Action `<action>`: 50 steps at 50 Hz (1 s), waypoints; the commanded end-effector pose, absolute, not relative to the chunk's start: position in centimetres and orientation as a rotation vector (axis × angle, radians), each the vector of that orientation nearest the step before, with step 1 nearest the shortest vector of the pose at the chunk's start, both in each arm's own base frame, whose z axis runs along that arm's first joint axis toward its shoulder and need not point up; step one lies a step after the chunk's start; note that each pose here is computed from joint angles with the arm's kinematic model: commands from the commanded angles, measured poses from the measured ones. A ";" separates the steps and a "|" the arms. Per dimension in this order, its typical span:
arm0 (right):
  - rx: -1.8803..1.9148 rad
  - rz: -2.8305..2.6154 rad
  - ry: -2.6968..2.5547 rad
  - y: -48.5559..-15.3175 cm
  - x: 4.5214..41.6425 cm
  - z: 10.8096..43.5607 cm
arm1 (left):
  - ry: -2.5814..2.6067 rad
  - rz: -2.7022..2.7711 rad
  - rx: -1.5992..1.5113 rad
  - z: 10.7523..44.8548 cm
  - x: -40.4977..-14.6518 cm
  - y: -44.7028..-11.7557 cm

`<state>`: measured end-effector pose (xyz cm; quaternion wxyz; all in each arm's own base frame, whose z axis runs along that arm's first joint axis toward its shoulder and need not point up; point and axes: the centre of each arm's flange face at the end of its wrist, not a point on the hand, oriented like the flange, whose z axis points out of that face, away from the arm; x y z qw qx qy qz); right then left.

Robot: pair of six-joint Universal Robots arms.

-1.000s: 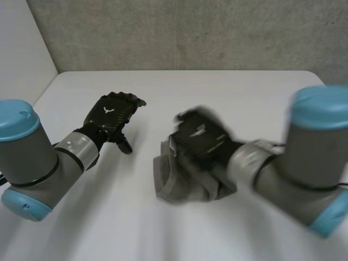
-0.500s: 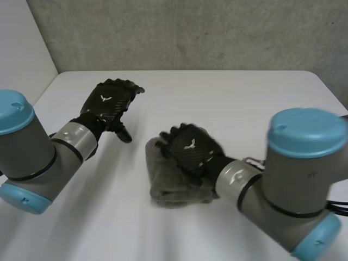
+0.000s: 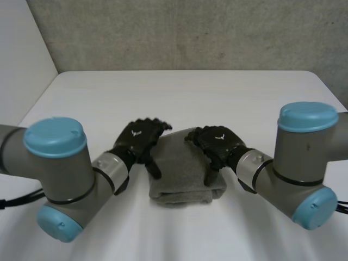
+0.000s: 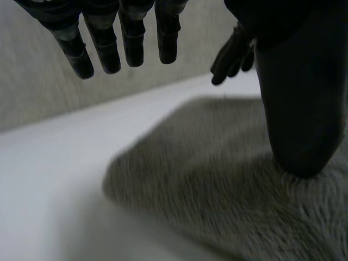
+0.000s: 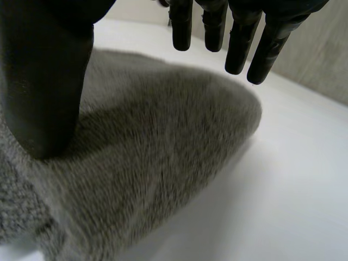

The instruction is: Fold the towel.

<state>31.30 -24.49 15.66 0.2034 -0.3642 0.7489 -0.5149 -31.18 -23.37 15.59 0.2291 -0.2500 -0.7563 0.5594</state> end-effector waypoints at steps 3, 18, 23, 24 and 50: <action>-1.001 -1.426 2.136 -25.8 30.8 14.2 | -2.165 1.490 -0.721 12.6 -31.1 -23.7; -1.039 -1.423 2.159 -25.8 30.3 13.8 | -2.192 1.472 -0.738 11.8 -31.2 -23.4; -1.015 -1.531 2.096 -25.7 30.0 17.4 | -2.123 1.601 -0.692 15.6 -31.0 -24.2; -1.015 -1.531 2.096 -25.7 30.0 17.4 | -2.123 1.602 -0.692 15.6 -31.0 -24.2; -0.526 -2.064 2.007 -29.0 25.1 31.9 | -1.979 1.992 -0.367 31.5 -25.3 -28.7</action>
